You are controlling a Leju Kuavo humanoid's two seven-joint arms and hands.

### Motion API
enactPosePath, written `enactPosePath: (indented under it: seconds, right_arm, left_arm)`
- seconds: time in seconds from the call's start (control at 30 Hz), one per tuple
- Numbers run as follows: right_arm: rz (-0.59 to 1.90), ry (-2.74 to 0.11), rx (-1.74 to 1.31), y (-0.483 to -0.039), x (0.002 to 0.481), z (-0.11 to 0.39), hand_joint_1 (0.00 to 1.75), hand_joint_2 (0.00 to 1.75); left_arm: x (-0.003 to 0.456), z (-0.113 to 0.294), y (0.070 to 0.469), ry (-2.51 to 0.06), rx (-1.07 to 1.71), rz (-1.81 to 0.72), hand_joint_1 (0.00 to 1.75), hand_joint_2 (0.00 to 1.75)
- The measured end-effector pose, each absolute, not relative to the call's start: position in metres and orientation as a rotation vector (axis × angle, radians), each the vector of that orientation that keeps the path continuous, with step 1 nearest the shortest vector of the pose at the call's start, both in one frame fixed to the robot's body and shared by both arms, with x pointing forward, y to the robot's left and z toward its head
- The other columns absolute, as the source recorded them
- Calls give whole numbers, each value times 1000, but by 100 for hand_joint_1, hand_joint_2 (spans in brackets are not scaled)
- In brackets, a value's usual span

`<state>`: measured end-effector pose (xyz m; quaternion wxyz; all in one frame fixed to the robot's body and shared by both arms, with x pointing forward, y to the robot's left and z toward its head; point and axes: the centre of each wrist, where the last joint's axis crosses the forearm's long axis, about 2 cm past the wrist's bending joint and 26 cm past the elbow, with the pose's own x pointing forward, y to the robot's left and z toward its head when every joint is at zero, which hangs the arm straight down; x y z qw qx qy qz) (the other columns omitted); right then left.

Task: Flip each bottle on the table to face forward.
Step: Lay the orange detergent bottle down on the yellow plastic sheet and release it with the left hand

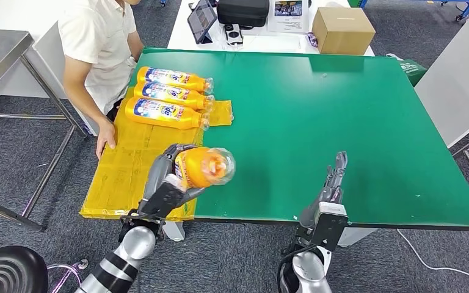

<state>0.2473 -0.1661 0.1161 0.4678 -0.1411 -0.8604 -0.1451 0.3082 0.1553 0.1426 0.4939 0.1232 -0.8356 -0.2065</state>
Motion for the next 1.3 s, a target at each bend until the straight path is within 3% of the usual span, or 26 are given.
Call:
enactPosePath:
  seconds: [0.2, 0.63, 1.07, 1.1, 1.2, 1.3]
  right_arm:
    - [-386, -2117, -322, -167, 250, 121, 0, 0]
    - [-404, -2117, -288, -166, 253, 123, 0, 0]
    - [-394, -2117, -244, -163, 256, 122, 0, 0]
    - [-393, -2117, -237, -162, 257, 123, 0, 0]
    - [-390, -2113, -225, -160, 258, 122, 0, 0]
    - [-388, -2104, -222, -158, 258, 120, 0, 0]
  left_arm:
    - [335, 127, 168, -1850, 646, -846, 175, 175]
    - [364, 107, 190, -1511, 869, -1184, 175, 175]
    - [391, 112, 196, -1269, 917, -1277, 173, 175]
    - [393, 113, 196, -1244, 926, -1284, 154, 175]
    - [397, 113, 196, -1201, 918, -1285, 76, 175]
    - [399, 113, 198, -1190, 867, -1268, 68, 175]
